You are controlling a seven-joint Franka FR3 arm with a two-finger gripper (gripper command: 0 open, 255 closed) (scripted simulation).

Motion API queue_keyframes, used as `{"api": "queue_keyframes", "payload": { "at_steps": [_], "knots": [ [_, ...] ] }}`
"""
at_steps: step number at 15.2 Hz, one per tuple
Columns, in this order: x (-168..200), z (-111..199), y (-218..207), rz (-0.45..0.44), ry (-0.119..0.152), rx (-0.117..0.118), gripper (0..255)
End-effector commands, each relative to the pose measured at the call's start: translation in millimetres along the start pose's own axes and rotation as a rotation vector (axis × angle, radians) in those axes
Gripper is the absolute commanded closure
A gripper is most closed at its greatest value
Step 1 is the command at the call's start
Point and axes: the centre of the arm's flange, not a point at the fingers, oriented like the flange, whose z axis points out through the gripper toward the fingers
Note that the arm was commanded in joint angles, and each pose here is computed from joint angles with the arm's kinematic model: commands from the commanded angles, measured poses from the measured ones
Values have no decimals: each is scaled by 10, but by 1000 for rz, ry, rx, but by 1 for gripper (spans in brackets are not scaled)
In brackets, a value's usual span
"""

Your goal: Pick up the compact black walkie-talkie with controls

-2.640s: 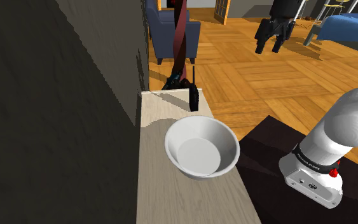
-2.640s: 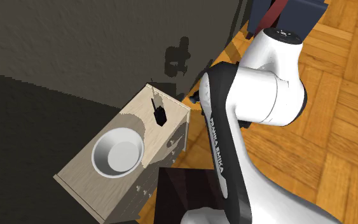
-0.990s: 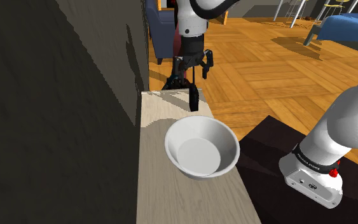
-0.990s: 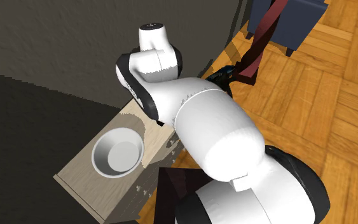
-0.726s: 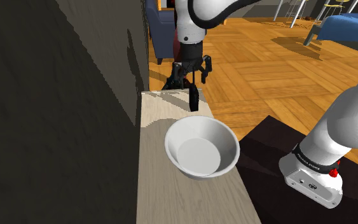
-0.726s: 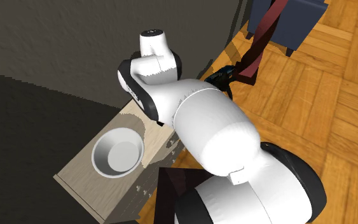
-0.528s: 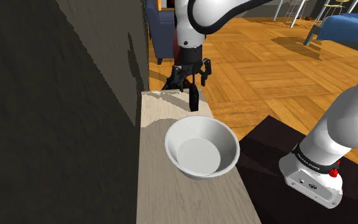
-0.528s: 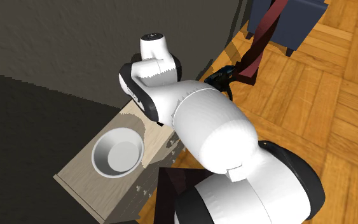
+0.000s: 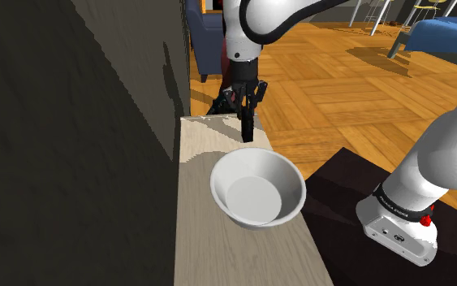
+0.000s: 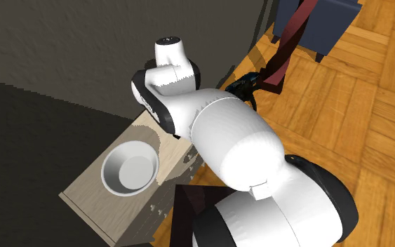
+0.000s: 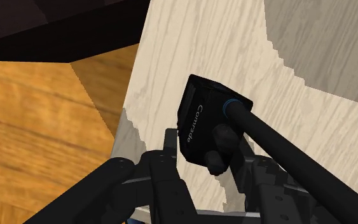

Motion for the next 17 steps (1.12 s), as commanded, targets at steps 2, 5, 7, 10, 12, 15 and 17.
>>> {"api": "queue_keyframes", "payload": {
  "at_steps": [2,5,7,10,12,15,17],
  "knots": [
    [0,4,2,0,-1,-1,255],
    [-22,-152,11,0,-1,-1,255],
    [-36,-257,17,0,-1,-1,255],
    [-57,-413,26,0,-1,-1,255],
    [-72,-518,32,0,-1,-1,255],
    [-93,-675,41,0,-1,-1,255],
    [-107,-779,47,0,-1,-1,255]
  ]
}}
